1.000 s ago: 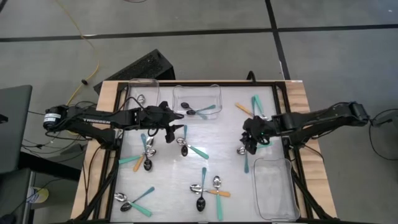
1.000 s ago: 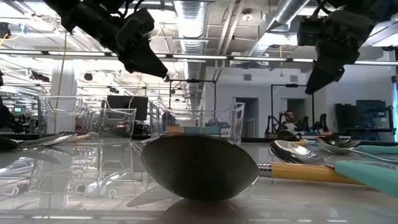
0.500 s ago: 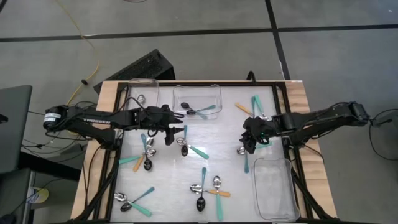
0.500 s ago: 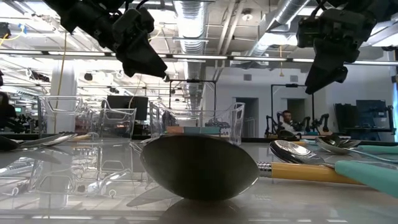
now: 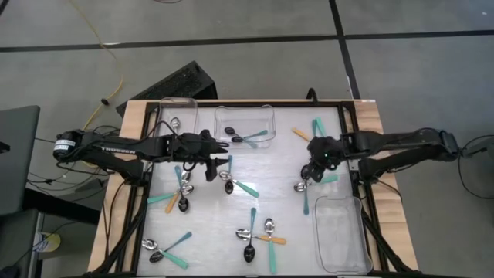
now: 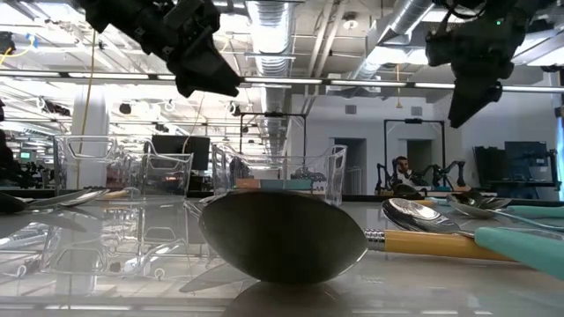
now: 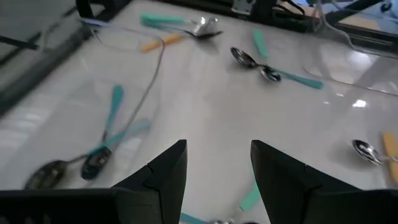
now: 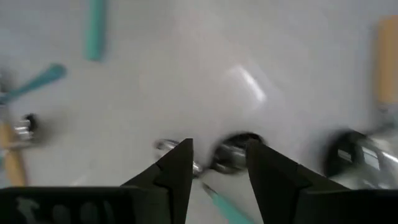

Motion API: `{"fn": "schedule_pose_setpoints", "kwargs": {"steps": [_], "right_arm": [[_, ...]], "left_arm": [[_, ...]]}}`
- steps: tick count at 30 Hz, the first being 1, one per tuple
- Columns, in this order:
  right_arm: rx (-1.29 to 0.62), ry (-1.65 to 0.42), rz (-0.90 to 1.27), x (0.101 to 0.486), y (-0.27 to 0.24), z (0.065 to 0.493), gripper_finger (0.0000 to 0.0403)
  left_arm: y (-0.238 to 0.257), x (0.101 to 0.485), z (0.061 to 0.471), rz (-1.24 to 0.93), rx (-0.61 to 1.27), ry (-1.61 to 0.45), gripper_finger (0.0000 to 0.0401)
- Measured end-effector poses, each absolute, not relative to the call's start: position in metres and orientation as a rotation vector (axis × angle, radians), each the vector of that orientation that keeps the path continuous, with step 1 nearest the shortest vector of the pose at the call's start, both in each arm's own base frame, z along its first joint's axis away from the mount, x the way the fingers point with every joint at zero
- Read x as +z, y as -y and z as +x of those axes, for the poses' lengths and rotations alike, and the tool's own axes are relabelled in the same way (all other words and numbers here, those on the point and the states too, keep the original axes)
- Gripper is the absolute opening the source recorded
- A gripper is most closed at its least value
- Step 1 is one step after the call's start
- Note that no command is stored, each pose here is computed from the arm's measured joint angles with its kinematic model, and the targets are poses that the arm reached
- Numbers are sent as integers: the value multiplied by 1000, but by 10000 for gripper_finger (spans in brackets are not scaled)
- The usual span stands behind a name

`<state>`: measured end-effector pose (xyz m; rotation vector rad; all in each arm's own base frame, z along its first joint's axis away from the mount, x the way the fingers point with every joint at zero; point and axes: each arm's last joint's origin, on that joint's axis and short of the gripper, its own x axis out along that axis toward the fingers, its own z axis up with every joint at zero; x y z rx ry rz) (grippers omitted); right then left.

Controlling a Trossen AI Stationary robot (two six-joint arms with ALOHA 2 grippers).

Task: Sort silverware by color (type)
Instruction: Put the green spoon into the bottom transparent bin

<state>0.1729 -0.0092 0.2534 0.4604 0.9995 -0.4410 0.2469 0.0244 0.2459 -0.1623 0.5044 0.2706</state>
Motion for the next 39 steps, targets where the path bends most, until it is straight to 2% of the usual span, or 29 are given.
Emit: {"fn": "schedule_pose_setpoints", "kwargs": {"steps": [5,9,13,17,24,35,39], "right_arm": [[-660,-1086,454,248,35,160,171],[-766,-1090,485,243,65,161,171],[-939,-1073,595,233,104,157,171],[-1045,-1187,655,213,141,144,171],[-989,-1272,760,180,177,142,171],[-955,-1440,801,145,183,151,170],[-961,-1456,784,142,183,153,150]], "left_arm": [[-25,254,249,-121,275,-487,162],[-25,253,249,-112,275,-490,162],[-25,253,249,-104,274,-494,162],[-25,250,247,-107,276,-534,162],[-25,245,244,-105,283,-588,162],[-25,246,244,-71,299,-588,162],[-25,246,244,-71,299,-588,162]]}}
